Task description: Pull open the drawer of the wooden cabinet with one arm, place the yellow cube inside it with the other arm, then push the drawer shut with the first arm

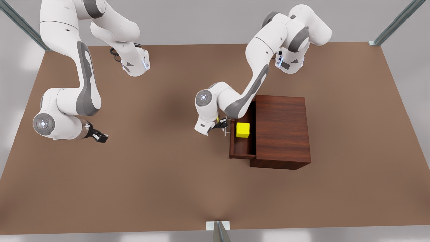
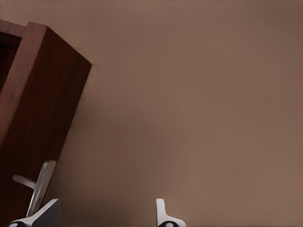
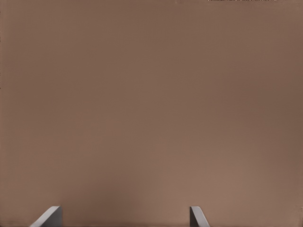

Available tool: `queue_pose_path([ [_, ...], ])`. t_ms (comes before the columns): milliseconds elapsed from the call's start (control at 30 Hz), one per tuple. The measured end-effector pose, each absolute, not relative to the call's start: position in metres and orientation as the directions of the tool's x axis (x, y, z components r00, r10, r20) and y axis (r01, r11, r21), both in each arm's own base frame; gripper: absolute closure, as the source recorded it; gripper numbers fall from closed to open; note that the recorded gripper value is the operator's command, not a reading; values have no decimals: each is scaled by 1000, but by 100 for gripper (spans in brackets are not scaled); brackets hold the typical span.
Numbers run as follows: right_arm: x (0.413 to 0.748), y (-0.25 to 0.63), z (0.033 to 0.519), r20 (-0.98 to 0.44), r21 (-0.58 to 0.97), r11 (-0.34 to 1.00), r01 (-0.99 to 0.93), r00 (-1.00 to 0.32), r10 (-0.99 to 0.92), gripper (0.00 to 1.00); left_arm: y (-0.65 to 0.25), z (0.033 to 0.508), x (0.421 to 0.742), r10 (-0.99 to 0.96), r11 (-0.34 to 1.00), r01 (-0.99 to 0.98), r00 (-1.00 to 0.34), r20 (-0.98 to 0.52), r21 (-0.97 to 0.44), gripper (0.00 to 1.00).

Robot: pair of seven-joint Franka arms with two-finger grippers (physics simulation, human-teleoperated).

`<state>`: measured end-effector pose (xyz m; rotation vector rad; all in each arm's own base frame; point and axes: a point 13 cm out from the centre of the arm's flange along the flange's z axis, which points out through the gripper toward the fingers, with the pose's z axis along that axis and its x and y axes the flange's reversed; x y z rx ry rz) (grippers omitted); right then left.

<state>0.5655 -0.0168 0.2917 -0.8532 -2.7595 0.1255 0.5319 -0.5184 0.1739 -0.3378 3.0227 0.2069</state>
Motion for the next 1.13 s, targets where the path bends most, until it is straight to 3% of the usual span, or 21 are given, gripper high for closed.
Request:
queue_pose_path([
  [733, 569, -17, 293, 229, -116, 905, 408, -876, 424, 0, -430, 168, 571, -94, 972, -99, -995, -32, 214, 0],
  [767, 569, -17, 294, 228, -115, 907, 405, -878, 421, 0, -431, 182, 573, -90, 974, -96, -995, -41, 203, 0],
  [833, 570, -17, 294, 228, -112, 910, 399, -881, 415, 0, -421, 266, 588, -122, 982, -132, -989, -80, 134, 0],
  [933, 570, -17, 295, 229, -110, 914, 392, -884, 407, 0, -264, 407, 633, -314, 947, -318, -946, -81, 42, 0],
  [1033, 570, -17, 295, 230, -109, 916, 385, -887, 400, 0, -119, 440, 598, -424, 906, -424, -906, 6, 5, 0],
  [1133, 570, -17, 295, 230, -107, 919, 380, -889, 395, 0, -85, 452, 600, -395, 917, -395, -919, 21, -57, 0],
])
